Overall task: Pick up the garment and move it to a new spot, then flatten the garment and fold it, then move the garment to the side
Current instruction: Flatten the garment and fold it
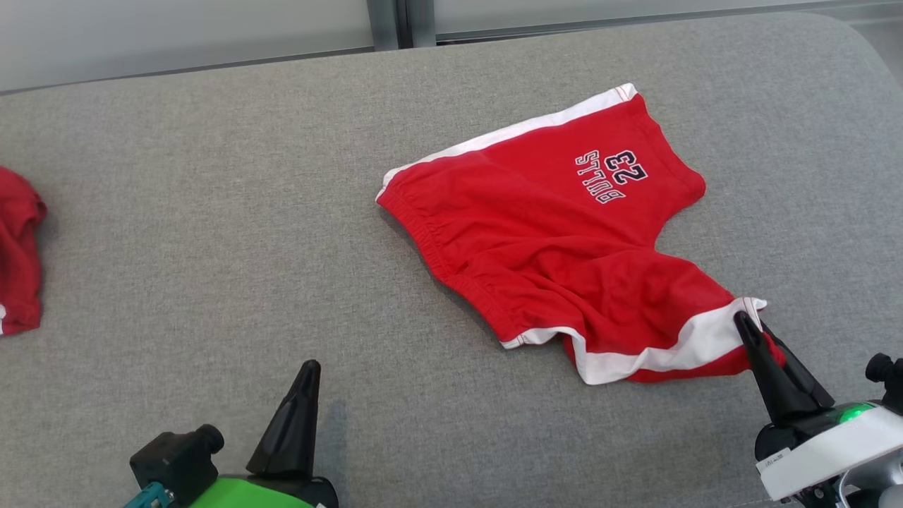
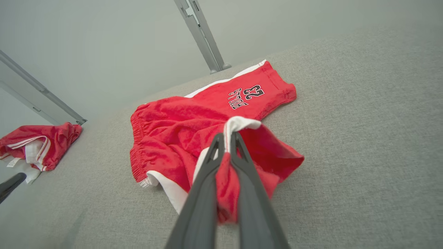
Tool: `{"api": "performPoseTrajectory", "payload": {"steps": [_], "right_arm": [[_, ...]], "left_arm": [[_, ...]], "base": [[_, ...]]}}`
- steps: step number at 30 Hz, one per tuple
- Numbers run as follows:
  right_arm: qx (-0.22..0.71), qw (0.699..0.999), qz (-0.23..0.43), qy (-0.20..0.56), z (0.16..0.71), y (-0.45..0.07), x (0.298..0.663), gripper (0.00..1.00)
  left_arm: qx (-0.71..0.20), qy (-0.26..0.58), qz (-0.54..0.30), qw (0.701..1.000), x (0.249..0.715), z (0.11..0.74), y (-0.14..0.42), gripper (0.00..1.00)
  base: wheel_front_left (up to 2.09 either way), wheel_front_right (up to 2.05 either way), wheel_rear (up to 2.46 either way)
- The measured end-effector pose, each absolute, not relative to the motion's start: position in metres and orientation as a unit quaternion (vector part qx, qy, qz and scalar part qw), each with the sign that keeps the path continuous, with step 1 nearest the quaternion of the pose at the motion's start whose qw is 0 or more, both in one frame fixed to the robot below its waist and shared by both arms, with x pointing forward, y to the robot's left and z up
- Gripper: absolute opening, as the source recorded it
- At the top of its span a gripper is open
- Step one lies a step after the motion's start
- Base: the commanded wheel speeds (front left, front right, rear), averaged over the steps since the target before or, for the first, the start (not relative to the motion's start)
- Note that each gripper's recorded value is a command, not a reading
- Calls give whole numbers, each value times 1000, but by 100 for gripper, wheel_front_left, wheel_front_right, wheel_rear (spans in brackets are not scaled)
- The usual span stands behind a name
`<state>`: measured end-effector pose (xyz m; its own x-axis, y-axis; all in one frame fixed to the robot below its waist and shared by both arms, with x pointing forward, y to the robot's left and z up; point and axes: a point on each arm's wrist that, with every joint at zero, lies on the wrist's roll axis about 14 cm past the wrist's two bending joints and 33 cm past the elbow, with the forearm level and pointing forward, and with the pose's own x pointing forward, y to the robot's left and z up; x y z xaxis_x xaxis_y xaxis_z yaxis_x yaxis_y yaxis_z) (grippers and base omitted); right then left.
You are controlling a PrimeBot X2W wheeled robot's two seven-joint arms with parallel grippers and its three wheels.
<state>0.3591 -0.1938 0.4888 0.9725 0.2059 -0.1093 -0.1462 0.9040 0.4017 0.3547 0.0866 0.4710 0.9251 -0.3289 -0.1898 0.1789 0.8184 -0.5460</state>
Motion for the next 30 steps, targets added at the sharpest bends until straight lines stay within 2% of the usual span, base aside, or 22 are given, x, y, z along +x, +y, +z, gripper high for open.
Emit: {"api": "performPoseTrajectory", "payload": {"steps": [15, 17, 21, 23, 25, 26, 28, 29, 30], "right_arm": [[55, 991, 87, 89, 450, -206, 366, 0], [45, 991, 82, 92, 443, -208, 366, 4], [17, 993, 69, 97, 434, -216, 363, 45], [5, 993, 64, 100, 430, -219, 361, 100], [-9, 993, 59, 102, 428, -223, 359, 100], [-11, 993, 54, 102, 428, -225, 358, 100], [-13, 994, 49, 101, 429, -227, 358, 100], [-16, 994, 48, 98, 430, -227, 357, 100], [-17, 994, 46, 94, 432, -226, 357, 100]], "left_arm": [[-266, 145, -183, 935, 356, 456, 55, 0], [-262, 142, -185, 936, 356, 454, 53, 0], [-252, 138, -190, 939, 353, 449, 50, 0], [-236, 138, -193, 942, 350, 445, 51, 0], [-225, 139, -194, 945, 348, 441, 52, 4], [-218, 136, -194, 947, 348, 441, 53, 11], [-215, 133, -190, 948, 348, 440, 55, 48], [-214, 132, -189, 949, 347, 440, 56, 85], [-211, 132, -186, 950, 346, 439, 57, 100]], "base": [[0, 0, 0], [0, 0, 0], [0, 0, 0], [0, 0, 0], [0, 0, 0], [0, 0, 0], [0, 0, 0], [0, 0, 0], [0, 0, 0]]}}
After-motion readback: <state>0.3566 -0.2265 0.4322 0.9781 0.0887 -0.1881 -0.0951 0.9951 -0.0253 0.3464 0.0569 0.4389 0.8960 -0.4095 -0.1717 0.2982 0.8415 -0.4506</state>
